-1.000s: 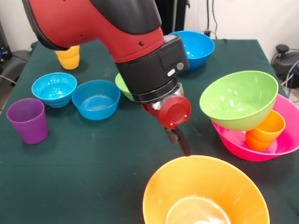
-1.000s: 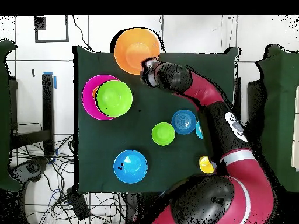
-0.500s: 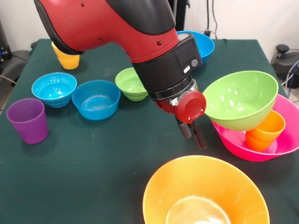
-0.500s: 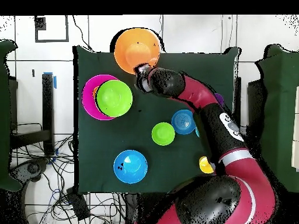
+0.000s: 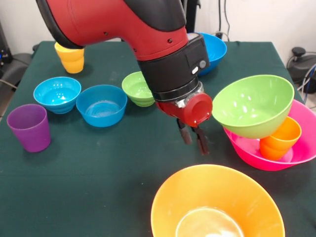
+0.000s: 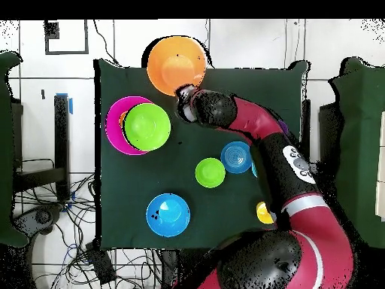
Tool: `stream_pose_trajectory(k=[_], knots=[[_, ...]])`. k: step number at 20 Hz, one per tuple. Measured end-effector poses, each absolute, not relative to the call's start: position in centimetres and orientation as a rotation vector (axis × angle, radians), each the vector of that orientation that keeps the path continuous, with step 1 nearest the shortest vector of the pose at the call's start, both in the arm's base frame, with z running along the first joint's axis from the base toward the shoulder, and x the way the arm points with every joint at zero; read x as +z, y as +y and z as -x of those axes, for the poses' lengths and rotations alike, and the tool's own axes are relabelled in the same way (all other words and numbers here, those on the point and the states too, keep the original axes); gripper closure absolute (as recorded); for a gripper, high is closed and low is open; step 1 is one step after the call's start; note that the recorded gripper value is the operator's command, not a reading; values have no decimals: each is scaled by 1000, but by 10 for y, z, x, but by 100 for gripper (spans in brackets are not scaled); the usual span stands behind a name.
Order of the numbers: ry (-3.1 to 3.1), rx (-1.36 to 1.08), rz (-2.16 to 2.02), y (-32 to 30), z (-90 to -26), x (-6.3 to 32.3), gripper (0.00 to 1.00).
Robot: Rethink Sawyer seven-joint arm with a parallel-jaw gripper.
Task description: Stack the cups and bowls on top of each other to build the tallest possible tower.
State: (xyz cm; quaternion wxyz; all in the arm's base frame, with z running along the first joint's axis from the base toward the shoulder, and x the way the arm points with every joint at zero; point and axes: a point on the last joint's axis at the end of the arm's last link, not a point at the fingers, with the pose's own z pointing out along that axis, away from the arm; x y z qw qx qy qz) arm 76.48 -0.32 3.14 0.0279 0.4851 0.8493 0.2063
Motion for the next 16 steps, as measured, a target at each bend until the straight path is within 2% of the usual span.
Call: stream_pose_trajectory(k=[9, 16], knots=[[2698, 369, -1364, 28, -750, 16, 0], [2712, 179, -1367, 67, -752, 27, 0]])
